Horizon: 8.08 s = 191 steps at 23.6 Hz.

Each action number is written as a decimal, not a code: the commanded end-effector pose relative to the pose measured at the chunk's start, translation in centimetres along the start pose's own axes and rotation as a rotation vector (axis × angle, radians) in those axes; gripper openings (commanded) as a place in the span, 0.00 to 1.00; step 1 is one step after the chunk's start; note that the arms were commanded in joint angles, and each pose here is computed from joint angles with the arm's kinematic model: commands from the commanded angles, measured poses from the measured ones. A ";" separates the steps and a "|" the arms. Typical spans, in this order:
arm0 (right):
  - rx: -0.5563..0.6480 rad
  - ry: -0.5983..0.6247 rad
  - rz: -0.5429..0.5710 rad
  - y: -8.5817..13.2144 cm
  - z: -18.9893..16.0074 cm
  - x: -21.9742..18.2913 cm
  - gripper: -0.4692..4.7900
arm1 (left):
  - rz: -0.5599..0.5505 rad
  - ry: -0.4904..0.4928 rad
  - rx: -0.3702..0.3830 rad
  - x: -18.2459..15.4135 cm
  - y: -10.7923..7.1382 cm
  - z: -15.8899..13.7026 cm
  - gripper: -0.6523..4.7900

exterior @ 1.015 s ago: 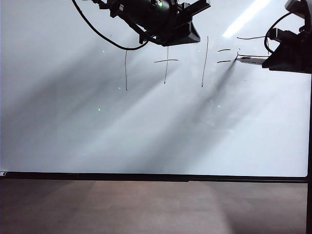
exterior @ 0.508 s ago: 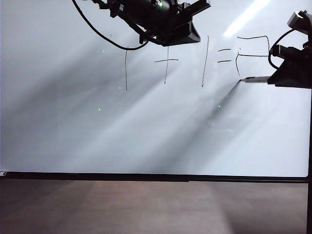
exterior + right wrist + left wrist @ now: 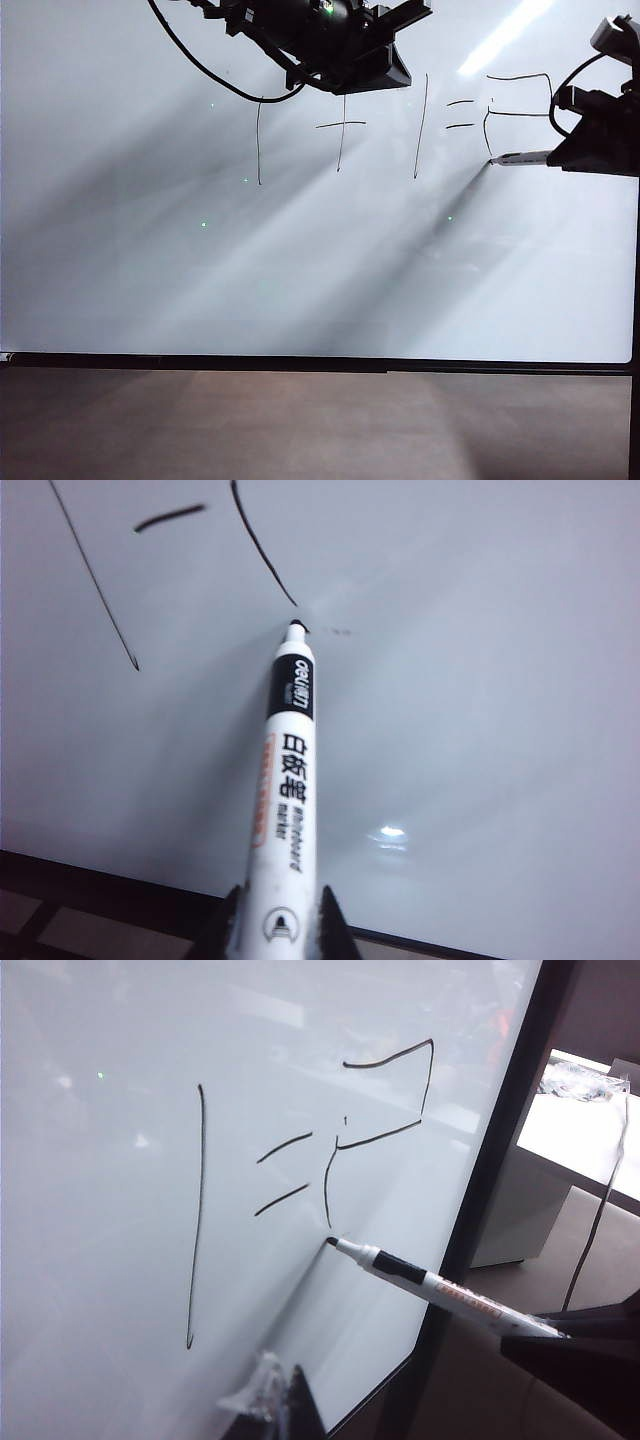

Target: Reach to the right to find the marker pen, pick it up, and write the answer to the math problem on the whiteboard.

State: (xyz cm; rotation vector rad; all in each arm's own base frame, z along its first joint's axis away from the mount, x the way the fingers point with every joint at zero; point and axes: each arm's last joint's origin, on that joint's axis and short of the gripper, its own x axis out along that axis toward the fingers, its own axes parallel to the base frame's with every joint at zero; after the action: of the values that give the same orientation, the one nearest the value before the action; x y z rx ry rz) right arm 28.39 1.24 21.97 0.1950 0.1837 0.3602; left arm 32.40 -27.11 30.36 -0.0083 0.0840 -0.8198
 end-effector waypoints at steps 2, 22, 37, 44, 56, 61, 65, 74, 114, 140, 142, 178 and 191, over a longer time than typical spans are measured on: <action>-0.011 -0.054 0.007 0.1 0.7 0.0 0.07 | -0.003 -0.013 0.006 -0.1 -0.1 0.3 0.11; 0.012 -0.069 -0.120 -2.7 1.1 -1.2 0.07 | -0.003 -0.013 0.006 -0.1 -0.1 0.3 0.11; 0.020 -0.086 -0.175 -4.8 1.4 -2.4 0.07 | -0.003 -0.013 0.006 -0.1 -0.1 0.3 0.11; 0.017 -0.099 -0.188 -5.0 1.7 -2.7 0.07 | -0.003 -0.013 0.006 -0.1 -0.1 0.3 0.11; 0.004 -0.126 -0.156 -4.0 1.6 -4.2 0.07 | -0.003 -0.013 0.006 -0.1 -0.1 0.3 0.11; 0.042 -0.153 -0.159 -3.0 0.6 -6.3 0.07 | -0.003 -0.012 0.006 -0.1 -0.1 0.3 0.11; 0.074 -0.179 -0.140 -2.0 0.4 -7.7 0.07 | -0.003 -0.012 0.006 -0.1 -0.1 0.3 0.11; 0.053 -0.215 -0.113 1.4 2.1 -12.4 0.07 | -0.003 -0.013 0.006 -0.1 -0.1 0.3 0.11; 0.019 -0.338 -0.222 4.7 -4.0 -19.4 0.08 | -0.003 -0.002 0.004 -0.1 -0.1 0.2 0.11; 0.019 -0.338 -0.221 4.8 -4.0 -19.4 0.08 | 0.493 0.036 0.150 -26.8 2.7 7.0 0.11; 0.019 -0.338 -0.221 4.8 -4.0 -19.4 0.08 | 0.604 -0.007 0.158 -29.5 2.7 6.0 0.11; 0.019 -0.337 -0.218 4.8 -4.0 -19.4 0.08 | 0.739 -0.128 -0.024 -33.8 2.1 -15.9 0.11; 0.019 -0.337 -0.218 4.8 -4.0 -19.4 0.08 | 0.746 -0.106 0.033 -33.8 2.1 -15.9 0.11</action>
State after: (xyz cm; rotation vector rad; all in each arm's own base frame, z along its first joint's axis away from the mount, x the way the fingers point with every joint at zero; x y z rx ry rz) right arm 8.21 -0.86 21.66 0.2525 -0.1082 0.1019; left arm 9.73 -0.61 16.72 0.0052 -0.0180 -0.0785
